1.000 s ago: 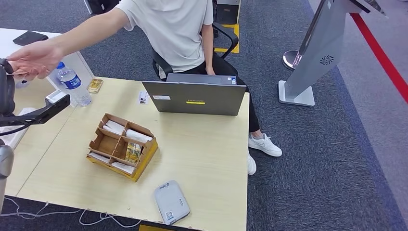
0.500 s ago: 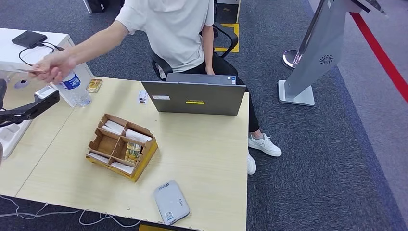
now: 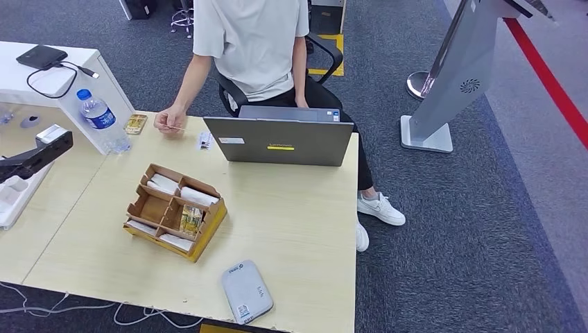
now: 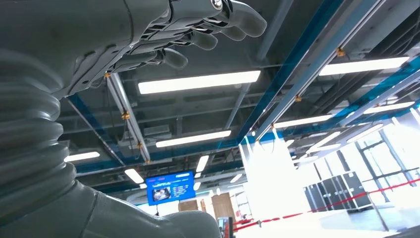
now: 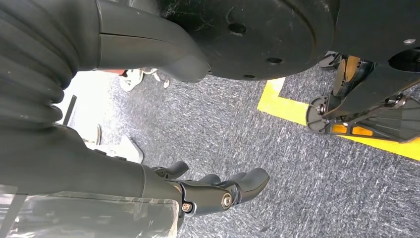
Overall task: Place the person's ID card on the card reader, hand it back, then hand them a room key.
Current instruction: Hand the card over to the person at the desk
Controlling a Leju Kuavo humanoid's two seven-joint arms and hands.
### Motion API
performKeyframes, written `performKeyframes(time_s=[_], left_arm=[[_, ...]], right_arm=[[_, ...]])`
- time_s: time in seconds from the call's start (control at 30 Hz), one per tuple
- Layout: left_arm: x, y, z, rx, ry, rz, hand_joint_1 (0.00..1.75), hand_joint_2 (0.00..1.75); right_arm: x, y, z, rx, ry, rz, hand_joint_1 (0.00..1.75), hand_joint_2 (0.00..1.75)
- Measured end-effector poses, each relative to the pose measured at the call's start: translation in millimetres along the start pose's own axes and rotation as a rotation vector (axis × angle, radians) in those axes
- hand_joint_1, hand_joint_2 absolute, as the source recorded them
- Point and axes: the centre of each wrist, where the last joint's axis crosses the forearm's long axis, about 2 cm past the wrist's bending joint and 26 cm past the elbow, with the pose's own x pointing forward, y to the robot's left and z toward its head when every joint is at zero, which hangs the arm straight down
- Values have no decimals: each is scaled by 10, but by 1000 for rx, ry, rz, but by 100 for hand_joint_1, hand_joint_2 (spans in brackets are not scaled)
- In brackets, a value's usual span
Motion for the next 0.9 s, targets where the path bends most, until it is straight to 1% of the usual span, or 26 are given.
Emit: performKeyframes(time_s=[0.1, 0.17, 0.3, 0.47, 0.53, 0.6, 0.67, 0.8, 0.87, 0.9], left_arm=[[-156, -122, 67, -33, 47, 10, 0, 175], [-351, -253, 152, -60, 99, 17, 0, 175], [-828, -490, 347, -99, 194, 8, 0, 175], [-1128, -618, 500, -149, 272, -22, 0, 175], [-1327, -715, 649, -186, 330, -10, 0, 175], [-1624, -853, 910, -224, 397, 36, 0, 175], [-1969, -998, 1256, -256, 470, 88, 0, 175], [-2616, -1207, 2032, -339, 617, 95, 0, 175], [-2850, -1286, 2441, -394, 724, 105, 0, 175], [-2934, -1329, 2658, -421, 797, 126, 0, 175]], right_arm=[[0, 0, 0, 0, 0, -2, 0, 175], [0, 0, 0, 0, 0, -2, 0, 175], [-9, 1, 1, 0, 2, -2, 0, 175], [2, 0, 0, -1, 3, -2, 0, 175], [2, 0, 0, -1, 4, -2, 0, 175], [-6, 1, 0, -1, 5, -4, 0, 175], [-22, 3, 2, 0, 9, -6, 0, 175], [-68, 9, 5, 3, 17, -5, 0, 175], [-82, 11, 6, 4, 15, -5, 0, 175], [-90, 10, 7, 5, 13, -5, 0, 175]])
